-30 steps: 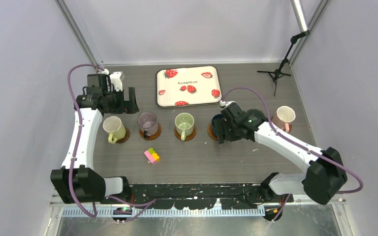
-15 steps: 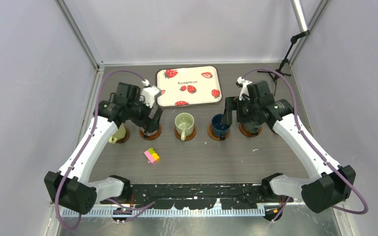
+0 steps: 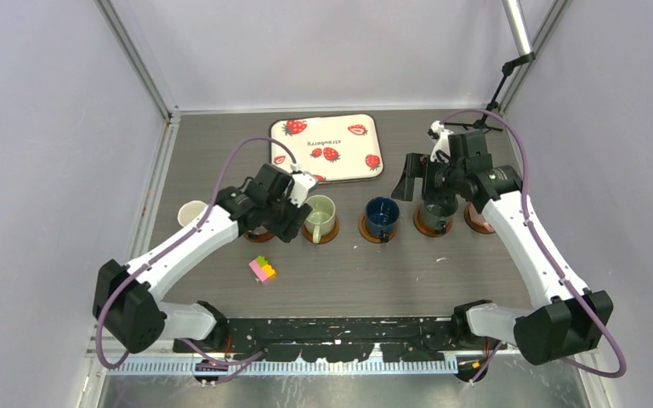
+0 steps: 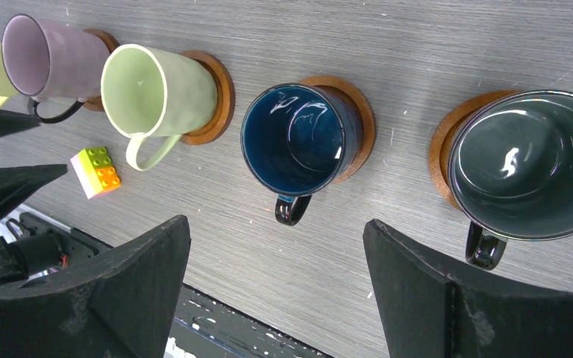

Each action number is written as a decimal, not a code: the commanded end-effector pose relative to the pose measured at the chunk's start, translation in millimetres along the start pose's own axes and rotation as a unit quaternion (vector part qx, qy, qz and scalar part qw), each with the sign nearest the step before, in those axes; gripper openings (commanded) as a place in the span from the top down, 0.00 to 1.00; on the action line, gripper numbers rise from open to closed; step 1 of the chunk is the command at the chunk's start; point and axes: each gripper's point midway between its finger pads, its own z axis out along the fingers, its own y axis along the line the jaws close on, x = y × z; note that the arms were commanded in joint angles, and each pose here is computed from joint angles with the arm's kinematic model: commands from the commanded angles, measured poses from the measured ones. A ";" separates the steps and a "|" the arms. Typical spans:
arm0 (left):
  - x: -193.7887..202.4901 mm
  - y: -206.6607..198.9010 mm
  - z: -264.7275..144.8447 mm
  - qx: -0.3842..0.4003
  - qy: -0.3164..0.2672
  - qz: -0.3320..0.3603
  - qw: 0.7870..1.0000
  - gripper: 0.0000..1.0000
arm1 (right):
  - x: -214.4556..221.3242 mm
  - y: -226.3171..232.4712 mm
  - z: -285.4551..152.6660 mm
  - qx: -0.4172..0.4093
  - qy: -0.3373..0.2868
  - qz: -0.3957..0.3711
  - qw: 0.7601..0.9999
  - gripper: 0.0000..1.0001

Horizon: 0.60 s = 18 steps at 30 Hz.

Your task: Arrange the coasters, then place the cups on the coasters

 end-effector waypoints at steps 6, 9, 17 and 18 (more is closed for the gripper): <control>-14.1 -11.3 31.0 -0.015 -0.009 -0.030 0.999 0.60 | -17.2 0.2 -4.4 -0.011 -0.021 0.024 0.999 0.10; -13.1 -11.5 39.6 -0.019 0.001 -0.034 0.999 0.62 | -17.6 0.2 -4.7 -0.011 -0.021 0.025 0.999 0.10; -14.1 -22.5 59.2 -0.011 0.020 -0.035 0.999 0.62 | -16.9 -2.2 -5.7 -0.010 -0.024 0.033 0.999 0.10; -14.3 -24.5 60.7 -0.008 0.021 -0.036 0.999 0.62 | -16.2 -2.5 -5.4 -0.010 -0.022 0.033 0.999 0.10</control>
